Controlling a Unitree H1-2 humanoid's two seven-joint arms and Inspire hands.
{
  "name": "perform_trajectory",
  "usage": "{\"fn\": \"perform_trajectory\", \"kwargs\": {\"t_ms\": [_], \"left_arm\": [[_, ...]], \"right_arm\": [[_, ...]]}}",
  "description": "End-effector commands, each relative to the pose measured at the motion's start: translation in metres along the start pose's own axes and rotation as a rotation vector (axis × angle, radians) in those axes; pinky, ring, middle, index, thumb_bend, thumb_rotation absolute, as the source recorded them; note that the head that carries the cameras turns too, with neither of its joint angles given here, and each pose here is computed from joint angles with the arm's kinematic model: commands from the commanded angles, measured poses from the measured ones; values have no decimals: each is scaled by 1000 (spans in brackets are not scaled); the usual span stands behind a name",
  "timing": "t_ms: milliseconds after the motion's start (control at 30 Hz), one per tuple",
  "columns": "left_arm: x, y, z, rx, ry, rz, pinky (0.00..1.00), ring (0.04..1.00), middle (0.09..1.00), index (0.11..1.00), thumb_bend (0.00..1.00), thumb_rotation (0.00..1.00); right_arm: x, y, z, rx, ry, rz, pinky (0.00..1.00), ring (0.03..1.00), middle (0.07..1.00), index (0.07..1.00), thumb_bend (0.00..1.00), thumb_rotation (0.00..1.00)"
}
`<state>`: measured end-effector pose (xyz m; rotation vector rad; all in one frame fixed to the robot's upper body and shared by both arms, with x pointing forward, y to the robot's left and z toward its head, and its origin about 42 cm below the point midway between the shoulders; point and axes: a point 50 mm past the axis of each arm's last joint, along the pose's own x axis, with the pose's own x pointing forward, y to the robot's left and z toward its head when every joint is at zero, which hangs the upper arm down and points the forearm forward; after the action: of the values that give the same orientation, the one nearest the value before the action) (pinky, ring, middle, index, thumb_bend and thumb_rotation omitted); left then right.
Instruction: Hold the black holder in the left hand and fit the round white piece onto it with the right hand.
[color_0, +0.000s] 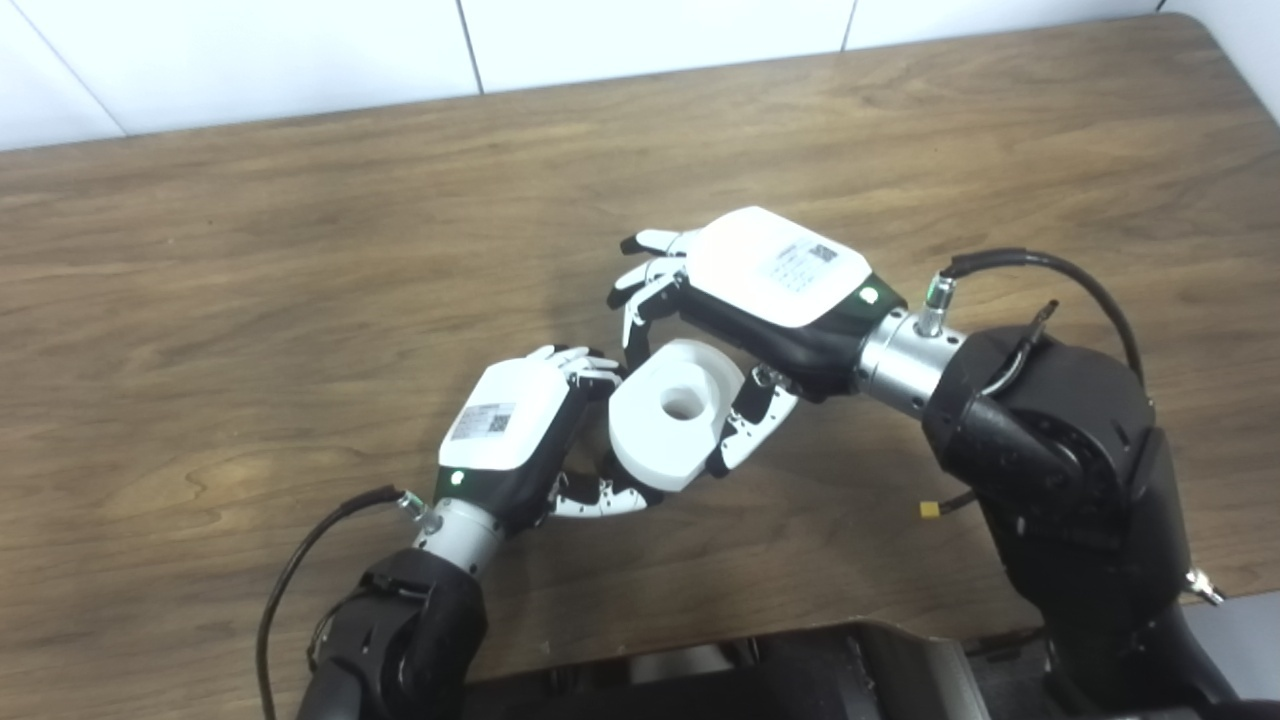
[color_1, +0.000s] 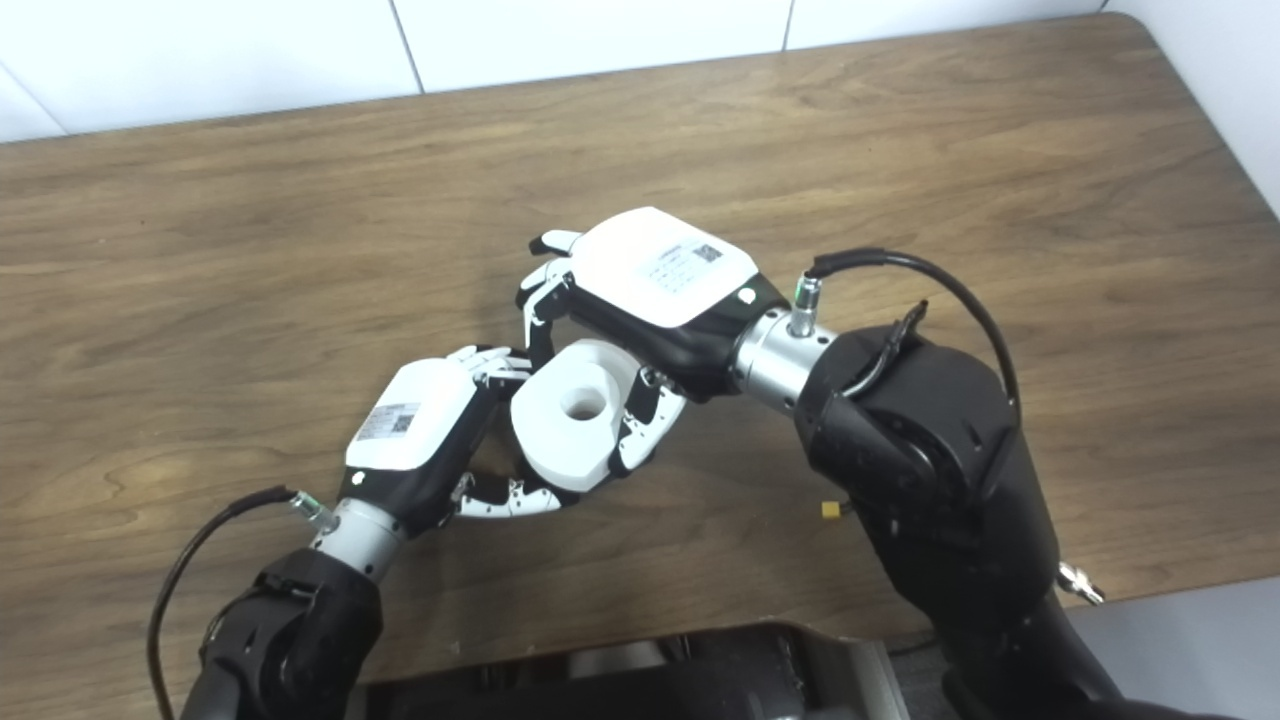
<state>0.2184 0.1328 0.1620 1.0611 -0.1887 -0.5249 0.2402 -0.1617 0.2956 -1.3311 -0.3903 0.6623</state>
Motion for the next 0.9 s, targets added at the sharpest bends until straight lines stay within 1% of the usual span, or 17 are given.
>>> {"fn": "perform_trajectory", "kwargs": {"t_ms": [0,367,667,867], "left_arm": [[-1,6,5,2,-22,22,917,857,776,486,516,54],[-1,6,5,3,-18,19,918,857,777,487,516,54],[-3,5,5,1,-19,19,919,858,776,486,516,52],[-3,4,5,-1,-24,22,914,857,776,486,516,52]], "right_arm": [[-1,-1,3,-25,-11,-4,873,942,810,484,519,144],[-3,3,6,-55,-27,23,886,935,813,485,519,144],[-8,6,15,-74,-50,54,920,942,820,485,517,144],[-10,5,19,-76,-48,62,925,948,823,485,517,144]]}}
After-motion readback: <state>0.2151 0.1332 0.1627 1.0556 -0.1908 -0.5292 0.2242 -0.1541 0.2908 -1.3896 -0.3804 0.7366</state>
